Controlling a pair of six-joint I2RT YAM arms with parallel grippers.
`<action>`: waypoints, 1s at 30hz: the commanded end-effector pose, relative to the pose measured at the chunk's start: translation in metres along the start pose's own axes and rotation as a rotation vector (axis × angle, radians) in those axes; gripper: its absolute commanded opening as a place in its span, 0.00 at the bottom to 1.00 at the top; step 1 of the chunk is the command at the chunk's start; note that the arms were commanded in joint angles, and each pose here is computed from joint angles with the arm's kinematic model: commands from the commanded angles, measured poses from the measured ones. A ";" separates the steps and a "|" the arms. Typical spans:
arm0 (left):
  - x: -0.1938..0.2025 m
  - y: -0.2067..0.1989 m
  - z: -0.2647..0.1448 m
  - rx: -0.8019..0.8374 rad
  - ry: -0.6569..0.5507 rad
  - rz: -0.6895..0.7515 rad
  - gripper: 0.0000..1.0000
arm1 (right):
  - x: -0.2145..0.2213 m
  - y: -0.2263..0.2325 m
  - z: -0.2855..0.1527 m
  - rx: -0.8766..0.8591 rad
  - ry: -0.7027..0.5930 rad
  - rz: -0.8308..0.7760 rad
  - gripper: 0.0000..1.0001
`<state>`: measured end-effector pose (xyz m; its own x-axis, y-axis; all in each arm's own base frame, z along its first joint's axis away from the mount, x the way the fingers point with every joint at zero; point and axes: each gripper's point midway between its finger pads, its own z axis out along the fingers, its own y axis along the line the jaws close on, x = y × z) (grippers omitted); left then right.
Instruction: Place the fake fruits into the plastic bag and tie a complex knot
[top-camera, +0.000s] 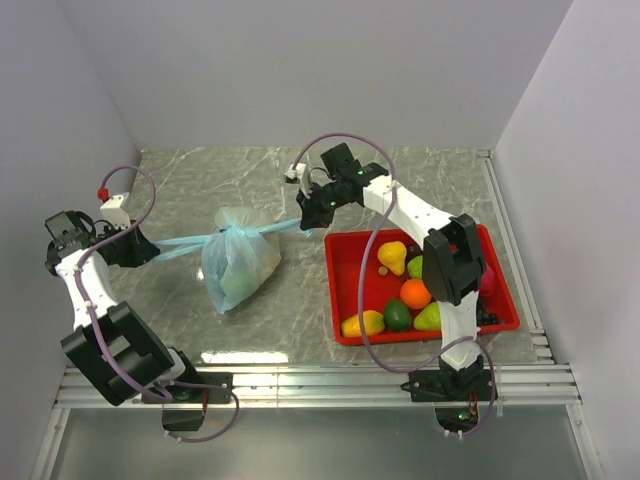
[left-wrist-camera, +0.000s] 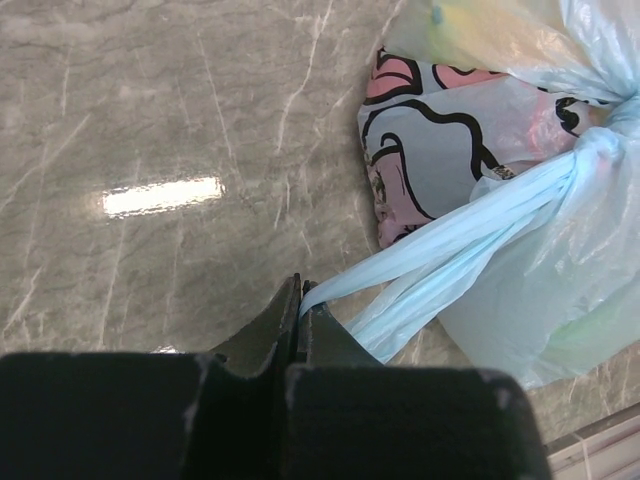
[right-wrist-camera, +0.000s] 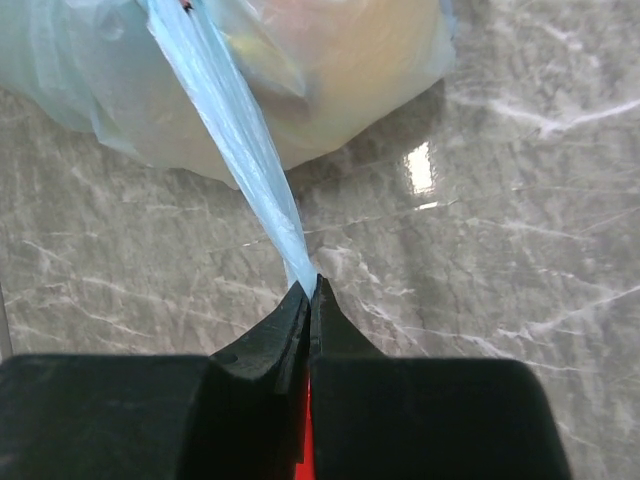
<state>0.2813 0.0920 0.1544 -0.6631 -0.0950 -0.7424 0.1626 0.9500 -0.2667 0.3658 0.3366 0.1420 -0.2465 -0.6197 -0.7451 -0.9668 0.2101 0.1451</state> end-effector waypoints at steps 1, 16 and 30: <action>-0.020 0.089 -0.030 -0.351 -0.043 0.123 0.00 | 0.086 -0.055 -0.036 0.217 0.260 0.171 0.00; -0.069 0.000 -0.003 -0.021 -0.076 0.158 0.56 | 0.013 -0.038 -0.055 0.122 0.078 0.160 0.61; -0.216 -0.060 0.005 -0.058 -0.223 0.139 0.99 | -0.063 -0.087 -0.192 0.374 -0.313 0.404 0.92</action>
<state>0.3992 0.0666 0.3161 -0.4508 0.0346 -0.8920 0.2636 0.9599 -0.0960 0.4380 0.2397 0.2436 -0.5093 -0.3553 -0.7839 -0.7815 0.5724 0.2483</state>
